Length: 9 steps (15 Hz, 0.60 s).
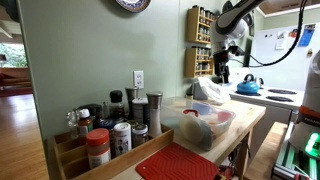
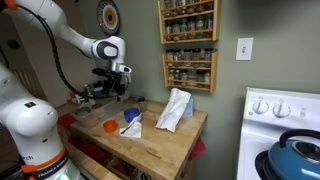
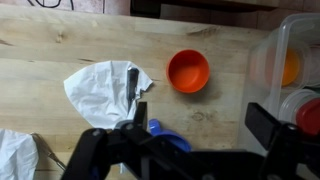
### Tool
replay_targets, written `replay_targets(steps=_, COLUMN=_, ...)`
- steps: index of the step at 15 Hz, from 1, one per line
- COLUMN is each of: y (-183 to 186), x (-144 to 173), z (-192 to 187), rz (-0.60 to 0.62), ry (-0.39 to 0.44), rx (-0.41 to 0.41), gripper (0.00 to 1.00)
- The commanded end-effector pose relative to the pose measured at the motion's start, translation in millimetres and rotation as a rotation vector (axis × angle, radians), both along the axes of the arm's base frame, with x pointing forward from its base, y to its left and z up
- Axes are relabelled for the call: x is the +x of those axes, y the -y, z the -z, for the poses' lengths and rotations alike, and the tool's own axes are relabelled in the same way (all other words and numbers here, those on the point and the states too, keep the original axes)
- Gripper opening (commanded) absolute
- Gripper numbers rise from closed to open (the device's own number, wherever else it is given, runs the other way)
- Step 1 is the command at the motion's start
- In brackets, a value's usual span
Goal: Pick up the orange bowl and stack it into the blue bowl, pick up the orange and blue bowls stack and put it in the crisper drawer
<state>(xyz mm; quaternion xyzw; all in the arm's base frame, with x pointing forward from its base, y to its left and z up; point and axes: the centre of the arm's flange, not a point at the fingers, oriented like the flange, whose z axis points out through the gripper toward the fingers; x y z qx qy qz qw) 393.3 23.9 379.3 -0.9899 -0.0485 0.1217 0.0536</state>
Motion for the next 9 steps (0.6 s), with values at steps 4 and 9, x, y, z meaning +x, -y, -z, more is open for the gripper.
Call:
replay_targets(steps=4, y=-6.1, x=1.8, z=27.9, rz=0.033, ry=-0.036, rx=-0.007, gripper=1.0)
replay_targets(steps=9, y=-6.9, x=-11.2, z=74.5, rz=0.038, ry=-0.008, rx=0.002, gripper=1.0)
